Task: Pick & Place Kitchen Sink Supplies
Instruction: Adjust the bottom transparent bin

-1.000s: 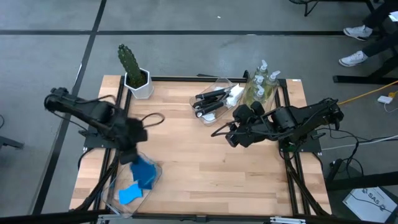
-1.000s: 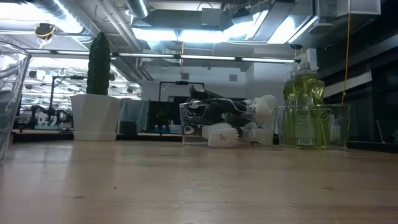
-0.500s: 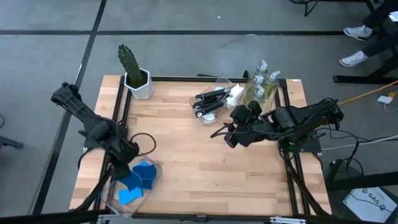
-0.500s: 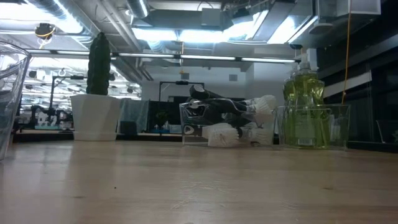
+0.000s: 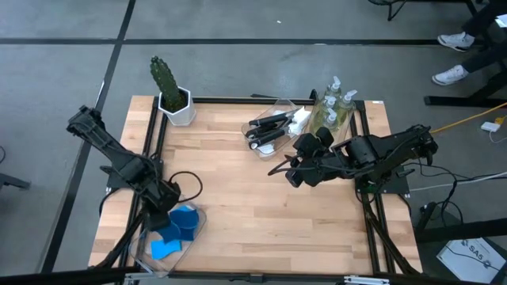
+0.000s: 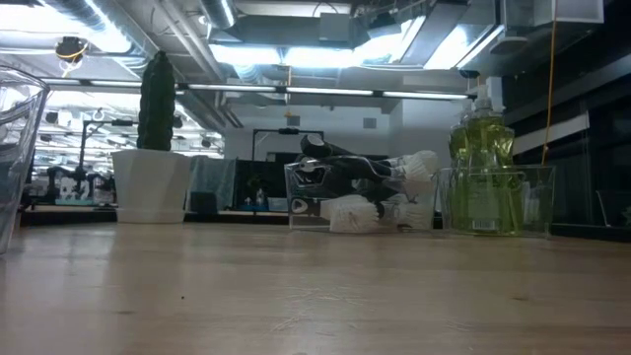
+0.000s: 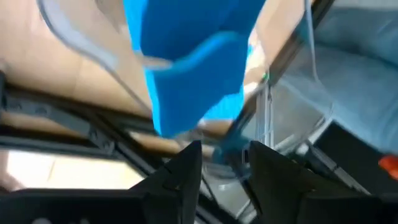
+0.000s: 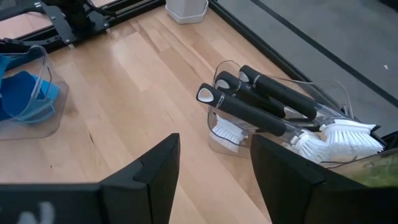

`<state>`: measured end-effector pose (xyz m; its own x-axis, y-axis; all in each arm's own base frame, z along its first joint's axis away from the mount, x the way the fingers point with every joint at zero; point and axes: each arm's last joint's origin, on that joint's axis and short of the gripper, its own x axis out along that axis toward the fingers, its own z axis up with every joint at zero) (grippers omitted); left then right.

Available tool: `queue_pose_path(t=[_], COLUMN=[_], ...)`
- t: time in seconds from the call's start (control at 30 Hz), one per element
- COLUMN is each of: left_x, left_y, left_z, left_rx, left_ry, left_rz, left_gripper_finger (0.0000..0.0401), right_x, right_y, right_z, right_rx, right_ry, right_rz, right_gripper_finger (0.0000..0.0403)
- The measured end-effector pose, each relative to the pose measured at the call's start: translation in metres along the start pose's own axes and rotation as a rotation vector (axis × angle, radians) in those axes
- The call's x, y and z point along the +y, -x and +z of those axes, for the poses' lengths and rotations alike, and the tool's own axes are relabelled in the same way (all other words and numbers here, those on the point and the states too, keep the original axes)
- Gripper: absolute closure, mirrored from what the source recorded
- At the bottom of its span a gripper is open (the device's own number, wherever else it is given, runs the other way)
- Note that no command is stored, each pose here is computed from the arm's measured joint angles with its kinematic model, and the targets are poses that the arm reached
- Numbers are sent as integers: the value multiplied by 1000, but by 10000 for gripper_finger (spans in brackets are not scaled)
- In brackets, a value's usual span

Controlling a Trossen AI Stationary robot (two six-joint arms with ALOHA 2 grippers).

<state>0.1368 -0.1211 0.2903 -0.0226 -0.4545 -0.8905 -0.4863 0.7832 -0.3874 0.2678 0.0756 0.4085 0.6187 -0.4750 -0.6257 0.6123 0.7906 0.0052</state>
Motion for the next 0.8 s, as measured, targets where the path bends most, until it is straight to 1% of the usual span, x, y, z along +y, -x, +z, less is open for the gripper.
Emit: queue_pose_path(t=[0.17, 0.23, 0.33, 0.4, 0.5, 0.57, 0.6, 0.73, 0.8], left_x=[0, 0, -1, -4, -8, -9, -9, -9, -8], left_y=[3, 2, -5, -13, -27, -36, -41, -54, -59], left_z=[15, 23, 34, 41, 52, 60, 64, 80, 89], left_rx=[-152, -176, -158, -127, -94, -82, -79, -60, -77], left_ry=[24, 5, -47, -114, -212, -256, -270, -315, -323], left_rz=[0, 15, 62, 88, 154, 205, 232, 286, 321], left_gripper_finger=[270, 274, 288, 305, 346, 381, 390, 399, 400], right_x=[0, 0, 0, 0, 0, 0, 0, 0, 0], right_y=[0, 0, 0, 0, 0, 0, 0, 0, 0], right_z=[0, 0, 0, 0, 0, 0, 0, 0, 0], right_rx=[0, 0, 1, 2, 2, 2, 2, 2, 2], right_ry=[9, 26, 44, 61, 79, 86, 86, 112, 109], right_rz=[0, 0, -2, -2, -2, -2, -2, -2, -2], right_gripper_finger=[207, 207, 207, 207, 207, 207, 207, 207, 207])
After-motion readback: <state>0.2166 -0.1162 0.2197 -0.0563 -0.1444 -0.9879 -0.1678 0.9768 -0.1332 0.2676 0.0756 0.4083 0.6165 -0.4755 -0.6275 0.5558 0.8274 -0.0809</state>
